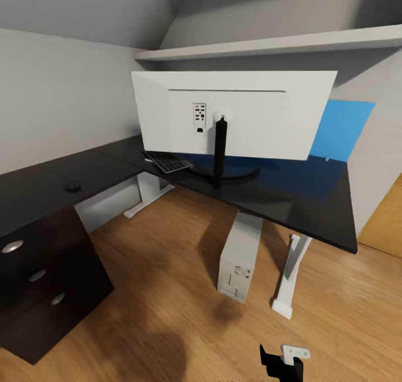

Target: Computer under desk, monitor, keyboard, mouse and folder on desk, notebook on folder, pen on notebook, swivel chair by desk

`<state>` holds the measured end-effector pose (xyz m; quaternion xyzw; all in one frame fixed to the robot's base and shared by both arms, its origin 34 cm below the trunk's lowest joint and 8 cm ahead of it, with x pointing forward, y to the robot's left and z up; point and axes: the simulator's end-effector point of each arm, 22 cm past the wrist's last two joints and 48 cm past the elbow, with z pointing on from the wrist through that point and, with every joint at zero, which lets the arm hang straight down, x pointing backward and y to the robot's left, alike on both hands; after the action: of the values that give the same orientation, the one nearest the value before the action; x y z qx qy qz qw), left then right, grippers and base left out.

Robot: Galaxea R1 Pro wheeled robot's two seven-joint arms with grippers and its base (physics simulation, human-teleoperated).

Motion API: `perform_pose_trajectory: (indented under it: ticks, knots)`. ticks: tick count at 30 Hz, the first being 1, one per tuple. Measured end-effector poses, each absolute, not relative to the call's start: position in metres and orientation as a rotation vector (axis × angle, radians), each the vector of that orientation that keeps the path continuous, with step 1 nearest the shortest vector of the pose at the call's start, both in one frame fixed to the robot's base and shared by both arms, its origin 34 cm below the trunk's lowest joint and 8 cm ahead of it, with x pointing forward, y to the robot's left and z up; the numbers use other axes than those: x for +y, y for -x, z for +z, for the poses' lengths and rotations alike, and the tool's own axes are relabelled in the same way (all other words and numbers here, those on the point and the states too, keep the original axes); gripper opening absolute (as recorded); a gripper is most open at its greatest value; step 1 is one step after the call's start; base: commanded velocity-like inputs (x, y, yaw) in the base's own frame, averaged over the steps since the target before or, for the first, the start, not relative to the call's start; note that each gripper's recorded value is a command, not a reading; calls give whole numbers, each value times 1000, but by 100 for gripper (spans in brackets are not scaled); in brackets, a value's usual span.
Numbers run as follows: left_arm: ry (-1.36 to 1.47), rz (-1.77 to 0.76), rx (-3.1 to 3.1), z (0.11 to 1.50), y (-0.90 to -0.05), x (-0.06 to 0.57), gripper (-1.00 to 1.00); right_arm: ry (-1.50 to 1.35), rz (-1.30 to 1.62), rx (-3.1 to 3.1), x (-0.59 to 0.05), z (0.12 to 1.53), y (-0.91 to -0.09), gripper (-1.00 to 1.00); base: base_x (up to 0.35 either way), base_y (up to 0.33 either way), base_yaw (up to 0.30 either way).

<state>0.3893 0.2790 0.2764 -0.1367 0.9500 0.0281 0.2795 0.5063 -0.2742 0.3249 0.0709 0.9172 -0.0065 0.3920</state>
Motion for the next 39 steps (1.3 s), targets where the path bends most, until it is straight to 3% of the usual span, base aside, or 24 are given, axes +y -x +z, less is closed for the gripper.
perform_pose_trajectory:
  ticks: [14,39]
  knots:
    - [367,77,2555,275,-387,279,100,-180,-17,2335,-274,323,-505,100,0,295,-255]
    - [359,70,2561,273,-385,275,100,-179,-19,2326,-275,323,-505,100,0,22,-262]
